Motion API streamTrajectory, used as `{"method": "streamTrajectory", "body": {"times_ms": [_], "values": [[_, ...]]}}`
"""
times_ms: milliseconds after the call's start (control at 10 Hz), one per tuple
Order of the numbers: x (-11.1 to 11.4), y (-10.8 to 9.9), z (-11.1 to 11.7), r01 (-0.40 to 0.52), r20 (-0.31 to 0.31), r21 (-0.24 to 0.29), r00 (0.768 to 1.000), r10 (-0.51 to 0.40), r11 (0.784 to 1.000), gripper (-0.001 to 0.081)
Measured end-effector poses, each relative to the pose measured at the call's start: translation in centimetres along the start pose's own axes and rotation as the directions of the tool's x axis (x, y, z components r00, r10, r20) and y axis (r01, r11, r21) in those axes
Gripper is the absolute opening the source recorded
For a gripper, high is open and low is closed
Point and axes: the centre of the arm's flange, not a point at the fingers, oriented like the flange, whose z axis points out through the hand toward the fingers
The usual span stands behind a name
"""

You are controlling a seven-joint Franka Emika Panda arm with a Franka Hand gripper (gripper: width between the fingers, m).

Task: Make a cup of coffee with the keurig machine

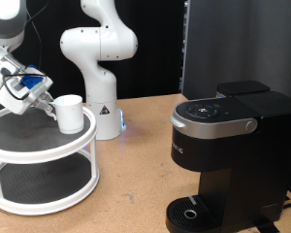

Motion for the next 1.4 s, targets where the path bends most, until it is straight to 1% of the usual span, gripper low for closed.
{"method": "streamTrajectory", "body": {"times_ms": [100, 200, 400, 600, 900, 1000, 1200, 1400], "values": [[0.0, 0.0, 0.0, -0.001, 0.0, -0.002, 1.0, 0.001, 1.0, 0.0181], [0.1, 0.1, -0.1, -0.007, 0.001, -0.006, 1.0, 0.007, 1.0, 0.0069], [0.7, 0.1, -0.6, -0.036, 0.001, -0.019, 0.999, 0.036, 0.999, 0.0069], [2.4, -0.2, -1.7, -0.074, -0.004, -0.024, 0.997, 0.074, 0.997, 0.0069], [5.6, -1.8, -4.1, -0.086, -0.015, 0.01, 0.996, 0.086, 0.996, 0.0069], [6.1, -2.3, -4.6, -0.084, -0.017, 0.016, 0.996, 0.084, 0.996, 0.0069], [6.0, -2.2, -4.2, -0.096, -0.017, 0.024, 0.995, 0.097, 0.995, 0.0069], [6.5, -2.1, -2.4, -0.128, -0.034, 0.008, 0.991, 0.129, 0.992, 0.0069]]}}
